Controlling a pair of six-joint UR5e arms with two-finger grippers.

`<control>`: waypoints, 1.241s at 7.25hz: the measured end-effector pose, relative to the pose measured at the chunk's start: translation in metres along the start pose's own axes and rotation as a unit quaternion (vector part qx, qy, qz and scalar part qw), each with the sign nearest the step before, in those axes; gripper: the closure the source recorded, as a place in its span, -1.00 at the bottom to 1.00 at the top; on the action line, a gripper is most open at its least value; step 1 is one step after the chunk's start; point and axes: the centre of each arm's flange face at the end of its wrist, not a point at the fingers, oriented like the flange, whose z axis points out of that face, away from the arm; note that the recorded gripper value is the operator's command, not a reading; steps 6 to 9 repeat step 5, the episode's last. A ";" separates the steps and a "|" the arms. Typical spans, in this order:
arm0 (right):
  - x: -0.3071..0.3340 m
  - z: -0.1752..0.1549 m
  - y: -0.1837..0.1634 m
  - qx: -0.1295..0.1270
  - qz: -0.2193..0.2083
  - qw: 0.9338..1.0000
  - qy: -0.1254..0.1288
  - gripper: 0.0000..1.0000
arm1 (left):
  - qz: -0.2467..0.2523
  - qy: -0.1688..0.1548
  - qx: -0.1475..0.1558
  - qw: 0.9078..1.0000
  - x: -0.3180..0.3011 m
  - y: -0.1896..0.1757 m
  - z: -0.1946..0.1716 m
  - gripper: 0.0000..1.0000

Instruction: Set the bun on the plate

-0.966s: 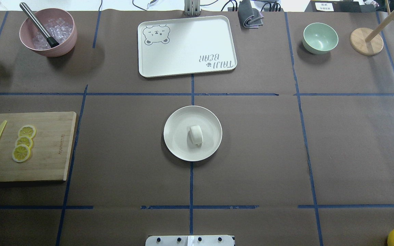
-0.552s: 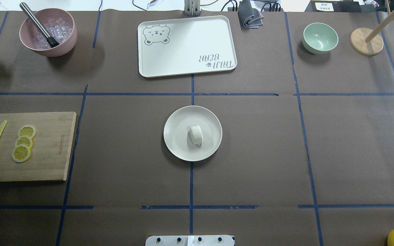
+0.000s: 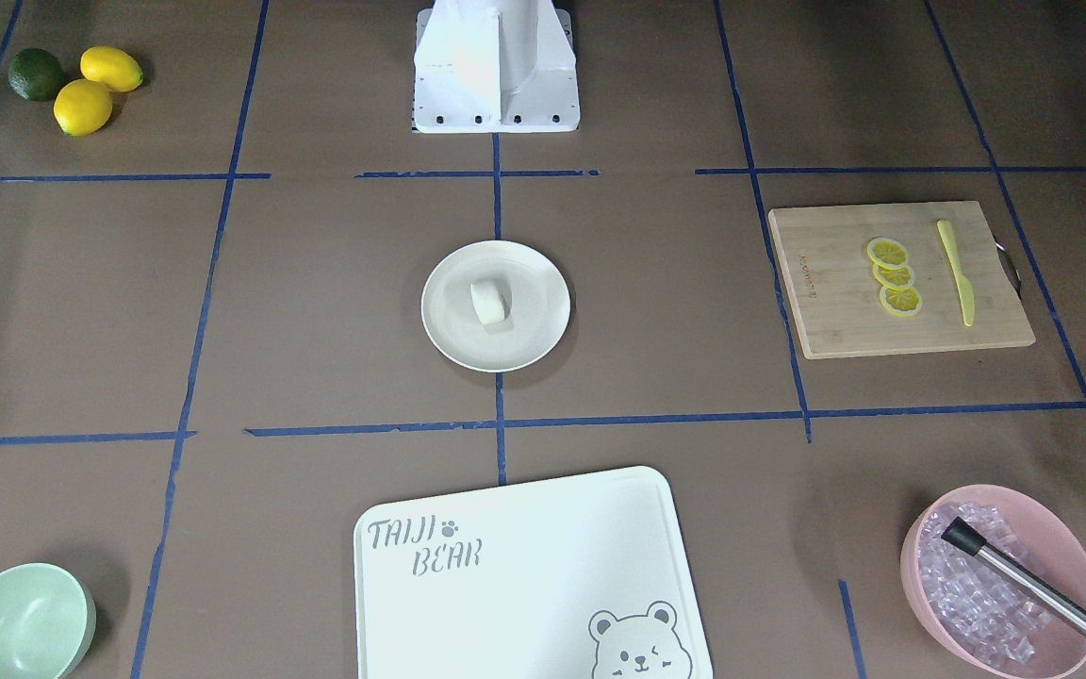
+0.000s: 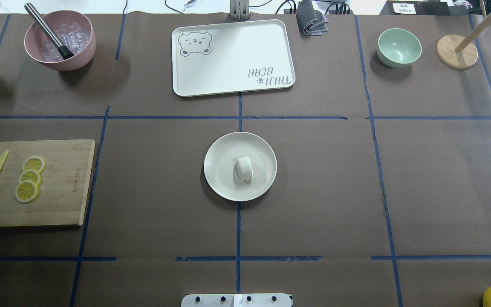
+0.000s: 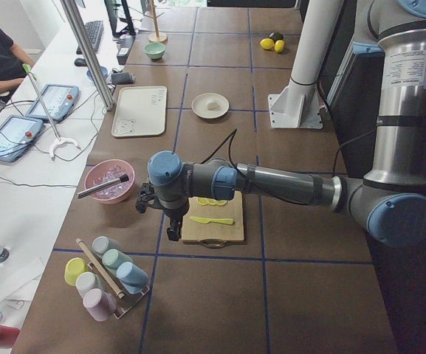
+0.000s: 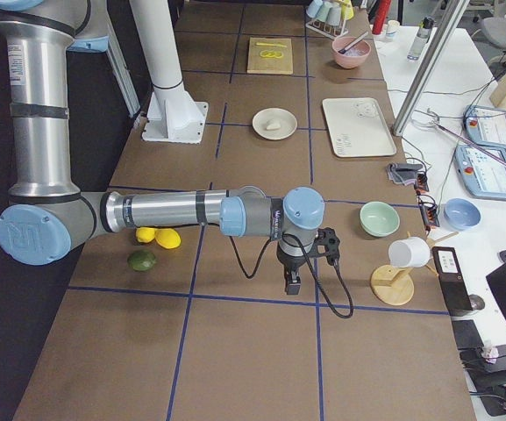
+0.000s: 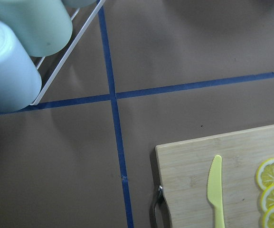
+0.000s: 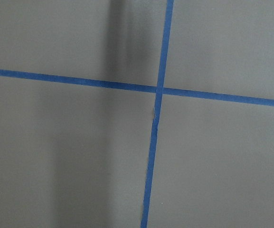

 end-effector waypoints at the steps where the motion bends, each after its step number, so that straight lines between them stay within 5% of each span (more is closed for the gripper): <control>1: 0.000 0.000 -0.001 0.000 0.000 1.000 0.000 -1.00 | 0.001 0.001 0.002 1.000 0.002 0.006 -0.001 -1.00; 9: -0.001 0.000 -0.002 0.002 -0.002 1.000 0.001 -1.00 | 0.003 0.000 0.004 1.000 0.005 0.012 -0.004 -1.00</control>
